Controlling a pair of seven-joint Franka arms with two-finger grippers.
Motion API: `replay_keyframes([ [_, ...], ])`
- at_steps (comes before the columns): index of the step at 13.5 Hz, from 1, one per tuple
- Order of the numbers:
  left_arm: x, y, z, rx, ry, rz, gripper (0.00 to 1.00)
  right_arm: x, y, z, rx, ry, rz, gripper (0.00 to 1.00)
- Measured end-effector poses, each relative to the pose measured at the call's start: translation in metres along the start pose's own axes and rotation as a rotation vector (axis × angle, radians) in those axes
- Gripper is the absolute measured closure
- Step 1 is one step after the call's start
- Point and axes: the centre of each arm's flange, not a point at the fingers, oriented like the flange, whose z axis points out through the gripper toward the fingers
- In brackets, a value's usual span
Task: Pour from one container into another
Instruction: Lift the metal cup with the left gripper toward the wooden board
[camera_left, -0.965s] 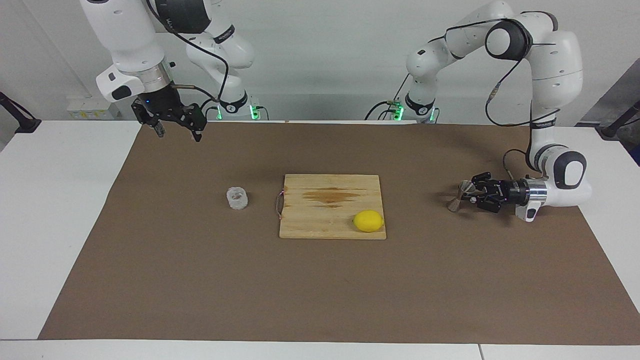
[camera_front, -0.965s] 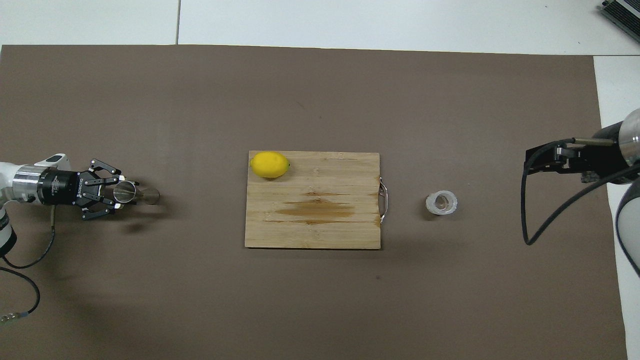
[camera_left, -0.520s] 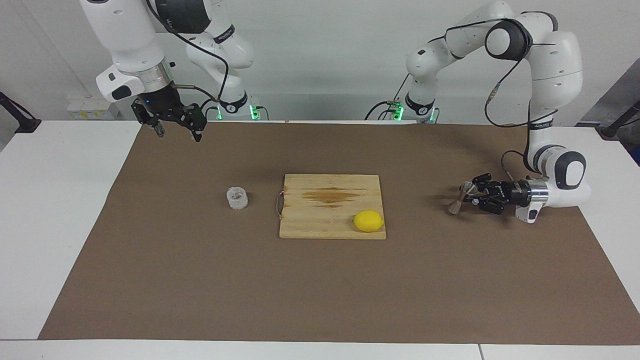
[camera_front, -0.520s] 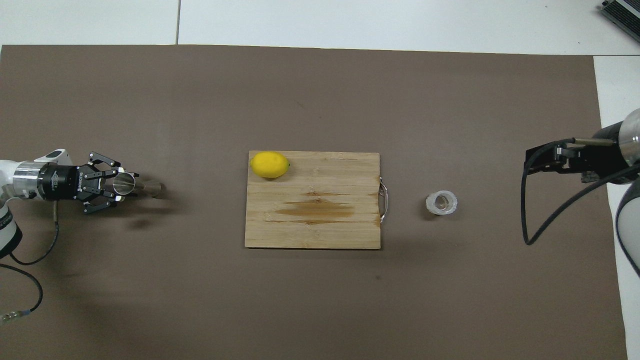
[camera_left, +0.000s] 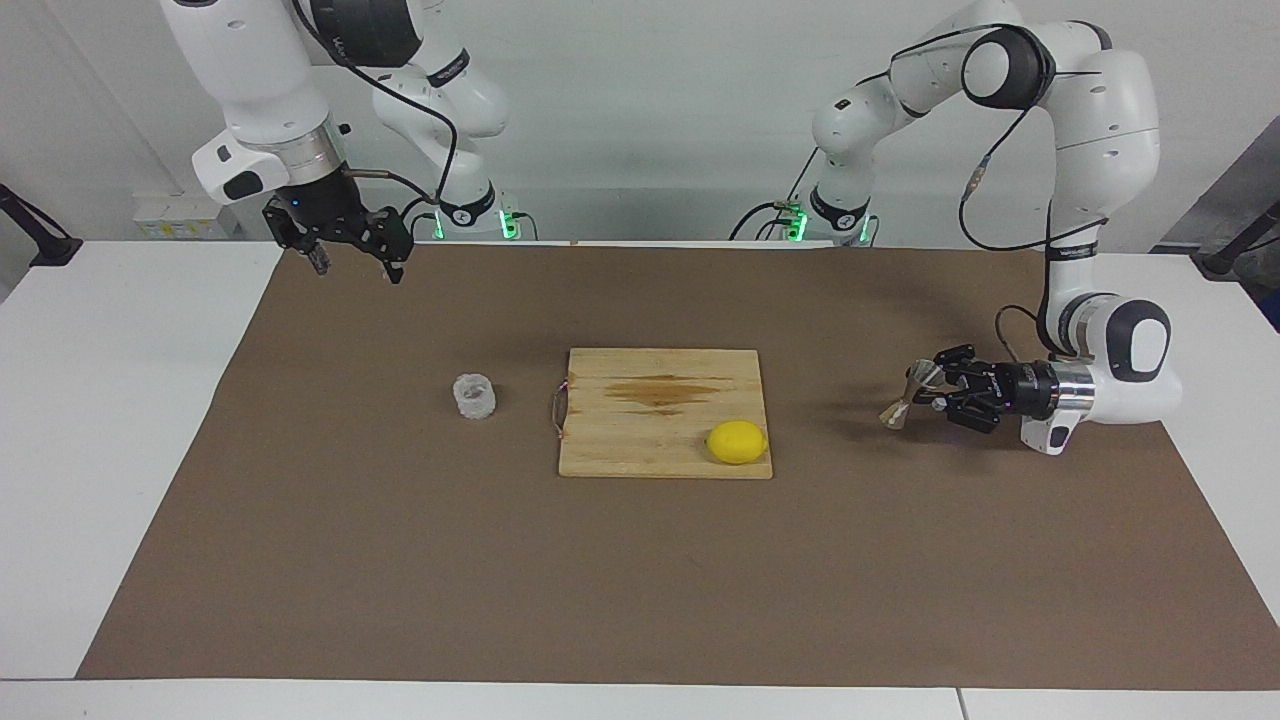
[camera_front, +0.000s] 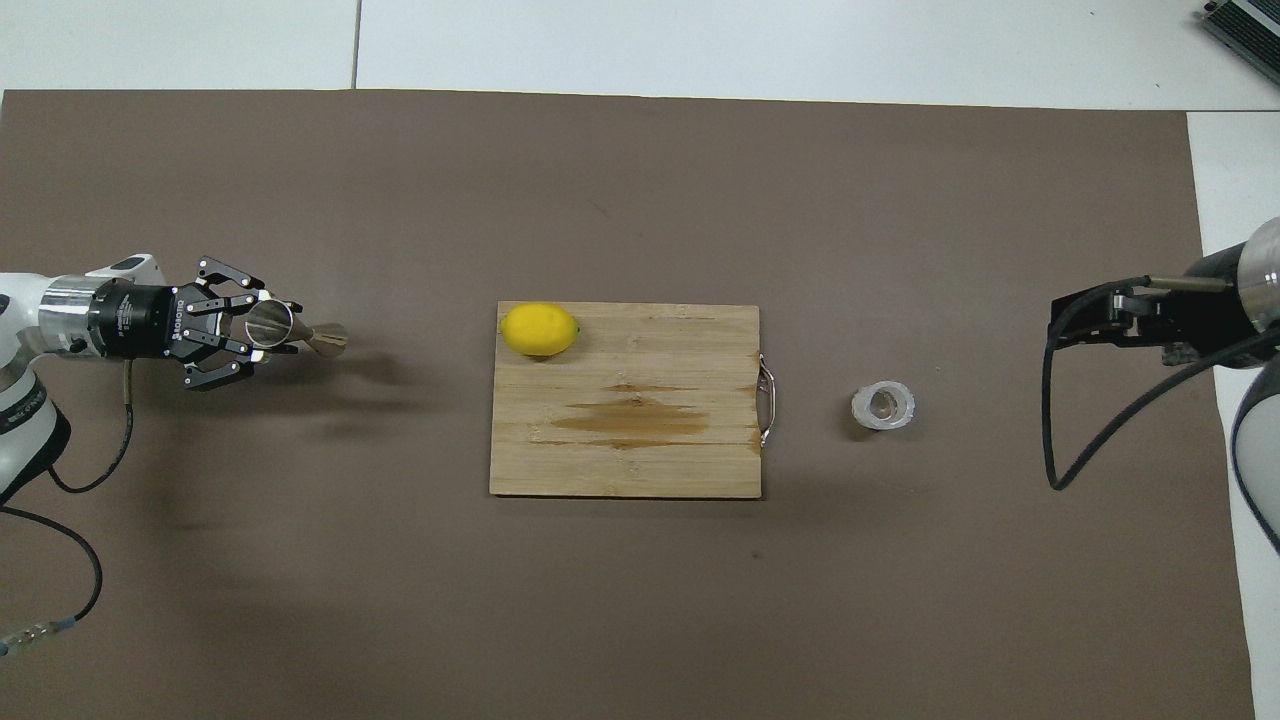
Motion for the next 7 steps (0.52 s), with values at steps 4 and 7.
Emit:
replay_keyframes([
  [4,-0.024,0.015,0.033,0.000,-0.001,0.000,0.59,0.000,0.000,0.000,0.000,0.000,0.000,0.00],
  [7,-0.034,0.022,0.064,-0.028,-0.018,-0.006,0.59,0.000,0.000,0.000,0.000,0.000,0.000,0.00],
])
